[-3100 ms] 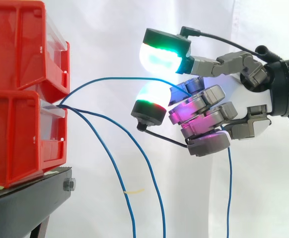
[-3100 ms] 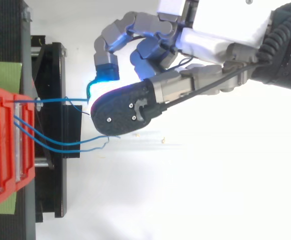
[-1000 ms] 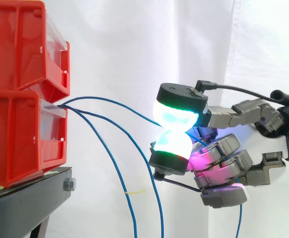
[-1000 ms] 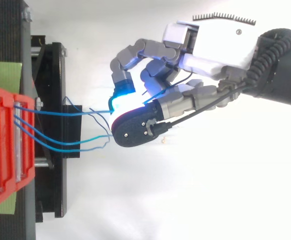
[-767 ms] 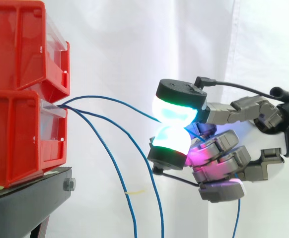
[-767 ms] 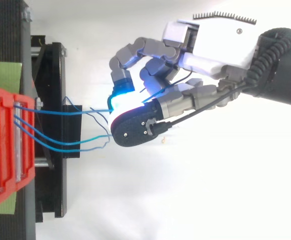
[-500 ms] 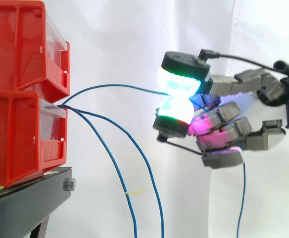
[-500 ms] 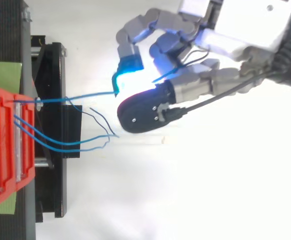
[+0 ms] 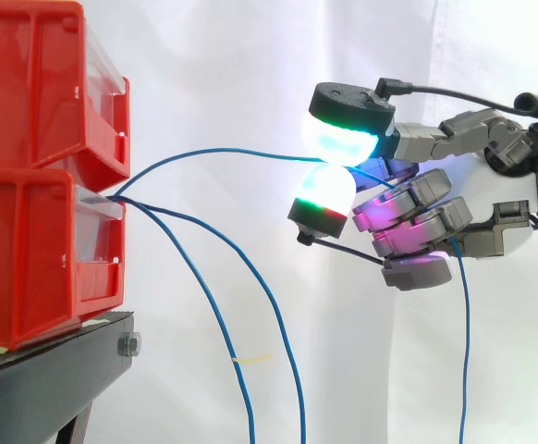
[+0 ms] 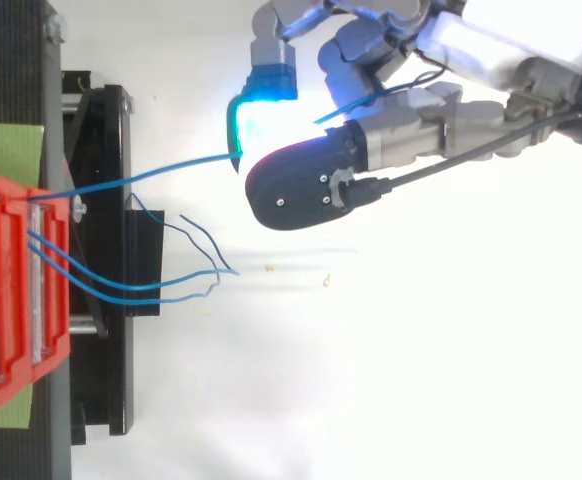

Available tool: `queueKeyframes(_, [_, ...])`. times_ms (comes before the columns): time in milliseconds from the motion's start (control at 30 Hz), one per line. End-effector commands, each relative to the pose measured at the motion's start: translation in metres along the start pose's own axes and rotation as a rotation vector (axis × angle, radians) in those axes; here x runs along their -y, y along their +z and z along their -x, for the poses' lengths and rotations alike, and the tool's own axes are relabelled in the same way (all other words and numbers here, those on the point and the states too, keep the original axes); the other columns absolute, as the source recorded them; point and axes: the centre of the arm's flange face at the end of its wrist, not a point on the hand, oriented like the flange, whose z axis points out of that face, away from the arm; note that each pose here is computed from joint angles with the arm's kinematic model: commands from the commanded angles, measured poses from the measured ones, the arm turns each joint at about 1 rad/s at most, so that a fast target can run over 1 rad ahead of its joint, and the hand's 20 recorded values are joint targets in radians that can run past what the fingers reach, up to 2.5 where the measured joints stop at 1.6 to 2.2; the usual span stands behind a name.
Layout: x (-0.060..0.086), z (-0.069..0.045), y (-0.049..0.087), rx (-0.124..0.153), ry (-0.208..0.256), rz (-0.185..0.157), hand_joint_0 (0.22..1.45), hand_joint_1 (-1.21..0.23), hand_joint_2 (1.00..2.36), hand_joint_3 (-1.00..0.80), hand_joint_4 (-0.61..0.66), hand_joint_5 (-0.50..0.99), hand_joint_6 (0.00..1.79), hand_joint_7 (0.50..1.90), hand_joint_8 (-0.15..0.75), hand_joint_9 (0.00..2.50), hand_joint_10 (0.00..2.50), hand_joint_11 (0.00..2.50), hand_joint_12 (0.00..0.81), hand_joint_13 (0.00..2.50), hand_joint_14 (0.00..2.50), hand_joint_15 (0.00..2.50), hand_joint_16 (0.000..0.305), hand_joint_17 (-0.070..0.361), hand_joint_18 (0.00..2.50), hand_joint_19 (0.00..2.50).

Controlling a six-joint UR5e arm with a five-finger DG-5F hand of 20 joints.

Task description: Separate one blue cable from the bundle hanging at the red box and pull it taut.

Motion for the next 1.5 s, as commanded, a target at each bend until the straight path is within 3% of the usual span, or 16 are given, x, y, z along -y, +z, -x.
queueKeyframes(0, [0.003,-0.001,-0.001,-0.002,-0.001,-0.004,0.57,-0.67,1.0,-0.5,0.18,-0.19,0.93,1.09,0.323,0.84,2.03,1.31,0.36,1.01,1.9,1.35,0.045,0.102,1.15,1.39])
queueKeyframes(133, [0.013,-0.005,-0.004,-0.007,0.002,-0.001,0.56,-0.68,1.0,-0.5,0.18,-0.19,0.93,1.1,0.324,0.84,2.03,1.31,0.359,1.01,1.91,1.34,0.046,0.103,1.15,1.39])
queueKeyframes(267, [0.011,-0.006,-0.002,-0.003,0.013,0.018,0.52,-0.7,1.0,-0.5,0.19,-0.19,0.92,1.11,0.339,0.83,2.06,1.28,0.372,1.01,1.95,1.3,0.049,0.11,1.17,1.38])
queueKeyframes(533, [0.012,-0.006,-0.002,-0.003,0.012,0.016,0.5,-0.65,1.0,-0.5,0.19,-0.19,0.92,1.07,0.35,0.83,2.1,1.23,0.385,1.0,1.99,1.26,0.052,0.116,1.18,1.36])
queueKeyframes(633, [0.012,-0.006,-0.002,-0.002,0.012,0.016,0.53,-0.55,1.0,-0.5,0.18,-0.18,0.91,1.08,0.337,0.85,2.03,1.26,0.366,1.0,1.97,1.27,0.047,0.106,1.15,1.39])
queueKeyframes(733, [0.012,-0.006,-0.002,0.0,0.012,0.016,0.6,-0.54,1.0,-0.5,0.17,-0.18,0.9,1.12,0.318,0.86,1.95,1.33,0.354,1.0,1.93,1.31,0.043,0.097,1.13,1.41])
queueKeyframes(967, [0.011,-0.008,-0.003,-0.003,0.012,0.016,0.6,-0.65,1.02,-0.2,0.17,-0.18,0.92,1.21,0.322,0.87,1.93,1.37,0.357,1.02,1.9,1.34,0.044,0.099,1.14,1.4])
queueKeyframes(1133, [0.01,-0.008,-0.003,-0.002,0.014,0.02,0.61,-0.71,1.02,-0.1,0.17,-0.18,0.93,1.23,0.32,0.87,1.94,1.35,0.357,1.02,1.9,1.35,0.044,0.098,1.14,1.4])
queueKeyframes(1333, [0.01,-0.009,-0.002,-0.004,0.022,0.021,0.65,-0.78,1.02,-0.14,0.13,-0.18,0.94,1.24,0.319,0.86,1.95,1.36,0.353,1.02,1.86,1.36,0.045,0.101,1.14,1.39])
queueKeyframes(1467, [0.01,-0.009,-0.002,-0.004,0.031,0.021,0.69,-0.8,1.01,-0.31,0.12,-0.19,0.94,1.2,0.313,0.85,1.95,1.36,0.352,1.02,1.83,1.39,0.046,0.103,1.14,1.35])
